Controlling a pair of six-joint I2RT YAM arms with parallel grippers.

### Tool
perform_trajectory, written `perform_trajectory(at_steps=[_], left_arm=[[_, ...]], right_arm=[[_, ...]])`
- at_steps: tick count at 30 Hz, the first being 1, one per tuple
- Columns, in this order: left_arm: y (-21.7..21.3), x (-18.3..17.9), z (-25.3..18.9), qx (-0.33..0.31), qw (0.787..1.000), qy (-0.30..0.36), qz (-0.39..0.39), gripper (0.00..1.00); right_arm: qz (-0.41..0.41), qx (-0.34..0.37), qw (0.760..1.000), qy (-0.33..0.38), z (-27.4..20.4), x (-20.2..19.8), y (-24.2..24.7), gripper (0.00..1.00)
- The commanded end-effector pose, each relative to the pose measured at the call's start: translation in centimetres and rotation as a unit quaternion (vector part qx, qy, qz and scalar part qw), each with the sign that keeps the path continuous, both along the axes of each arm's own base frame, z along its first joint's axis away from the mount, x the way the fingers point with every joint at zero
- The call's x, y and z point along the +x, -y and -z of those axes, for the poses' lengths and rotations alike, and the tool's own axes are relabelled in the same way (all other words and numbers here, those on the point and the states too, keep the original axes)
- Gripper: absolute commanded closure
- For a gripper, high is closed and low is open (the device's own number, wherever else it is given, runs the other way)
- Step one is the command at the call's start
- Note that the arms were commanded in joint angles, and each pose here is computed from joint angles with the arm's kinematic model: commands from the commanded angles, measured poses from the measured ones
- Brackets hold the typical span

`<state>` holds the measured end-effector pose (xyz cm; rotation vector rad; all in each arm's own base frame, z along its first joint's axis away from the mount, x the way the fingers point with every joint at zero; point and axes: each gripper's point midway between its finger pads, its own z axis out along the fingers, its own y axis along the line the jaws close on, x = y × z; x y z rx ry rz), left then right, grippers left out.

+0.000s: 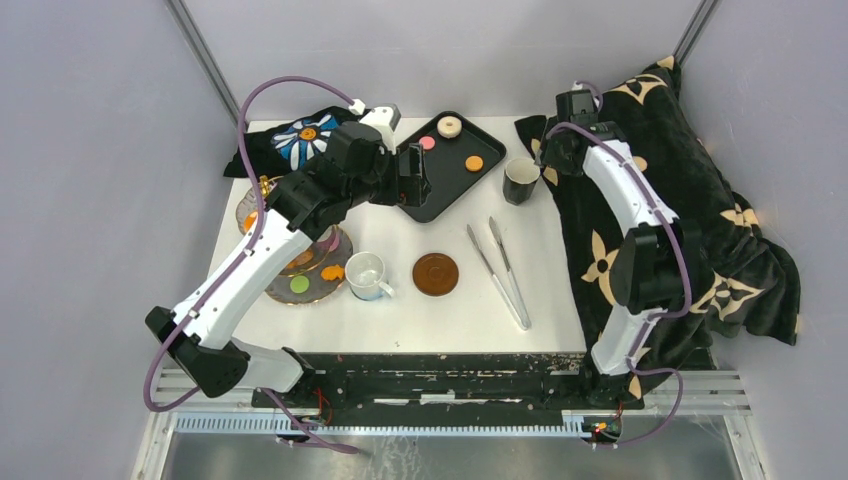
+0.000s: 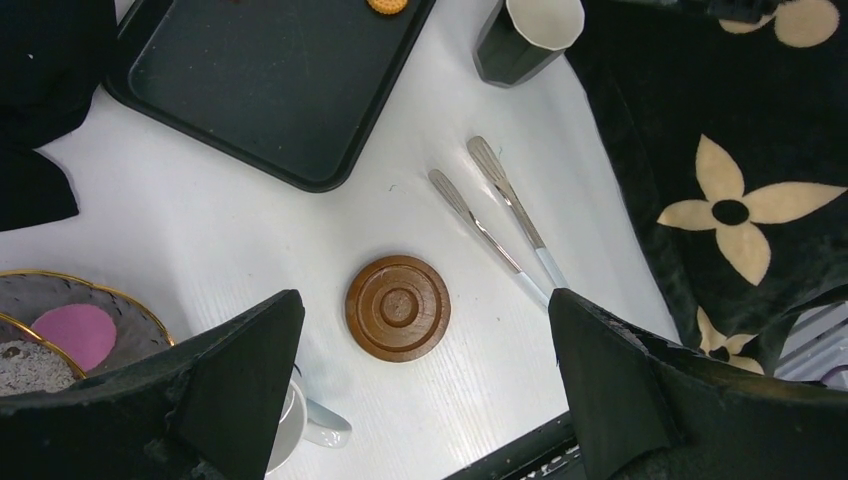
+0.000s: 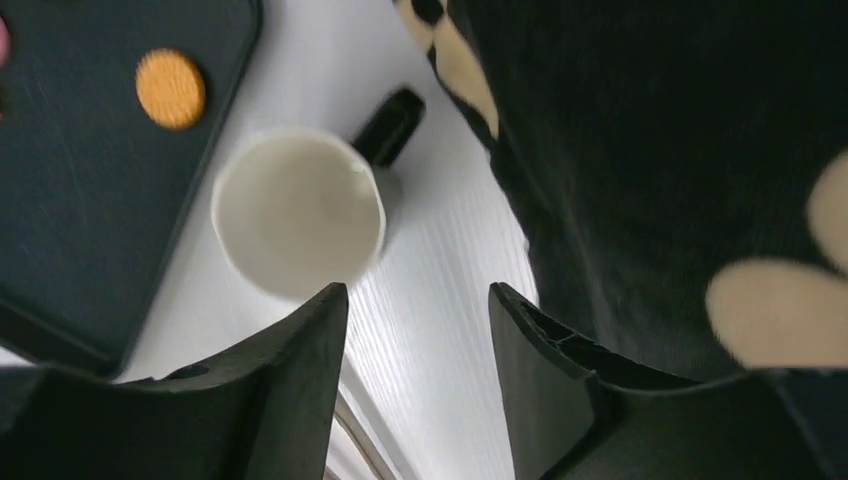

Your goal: Serve the afternoon tea

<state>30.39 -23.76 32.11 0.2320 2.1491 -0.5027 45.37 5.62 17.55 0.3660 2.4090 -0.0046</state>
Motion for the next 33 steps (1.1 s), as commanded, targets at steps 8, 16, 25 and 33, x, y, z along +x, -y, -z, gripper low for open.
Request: perform_trajectory(at_steps=[8,16,25,33], left_arm=[[0.6,0.2,-1.8,-0.015,0.999,0.035,0.022,0.01],[0.2,0.0,-1.3,-0.011,0.999,0.032,0.018,0.01],[0.7,-0.1,-1.3,-0.016,0.999,0.031,0.030,0.01],[0.5,-0.2,-1.3,-0.016,0.999,0.032,0.027,0.01]], right_arm=[[0.071,0.005,0.997,0.027,0.0,10.2,0.3,0.56],[0.058,-0.010,0.998,0.005,2.6,10.4,0.6,0.62],[0.055,-0.035,0.998,-0.022,4.0,8.2,1.5,0.63],[0.055,-0.021,0.998,-0.027,4.0,5.1,1.4,0.65]])
